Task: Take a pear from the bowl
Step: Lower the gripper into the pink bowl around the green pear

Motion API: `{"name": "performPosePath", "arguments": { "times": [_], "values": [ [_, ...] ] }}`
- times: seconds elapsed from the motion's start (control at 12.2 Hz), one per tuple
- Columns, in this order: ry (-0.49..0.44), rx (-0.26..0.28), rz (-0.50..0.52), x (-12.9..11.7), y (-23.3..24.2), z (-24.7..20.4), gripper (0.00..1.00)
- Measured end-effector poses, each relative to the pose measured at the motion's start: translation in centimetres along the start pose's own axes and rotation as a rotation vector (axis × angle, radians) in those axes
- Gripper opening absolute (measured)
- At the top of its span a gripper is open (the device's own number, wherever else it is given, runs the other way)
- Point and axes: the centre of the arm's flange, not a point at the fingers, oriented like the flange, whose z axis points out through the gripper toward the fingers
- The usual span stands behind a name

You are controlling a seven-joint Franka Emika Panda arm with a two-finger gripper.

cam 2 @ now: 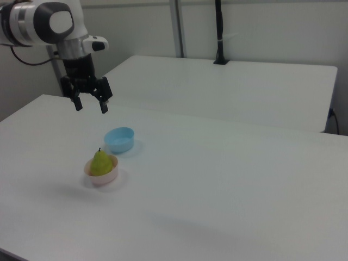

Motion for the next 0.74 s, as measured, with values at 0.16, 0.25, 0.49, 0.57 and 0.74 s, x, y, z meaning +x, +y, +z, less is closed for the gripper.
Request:
{"name": "performPosePath", "arguments": {
  "times": [0.16,0.25,0.49,0.57,0.74],
  "values": [
    [-0.009,-0.001,-0.016,0.4,-0.9,1.6,1.00],
    [-0.013,-0.002,-0.022,0.7,-1.3,2.3,1.00],
    [-0.014,-0.003,-0.029,2.5,-1.8,5.3,1.00],
    [-0.017,-0.003,-0.030,3.0,-1.8,6.3,1.00],
    [-0.011,-0.003,-0.032,3.9,-2.0,8.2,1.00]
  ]
}}
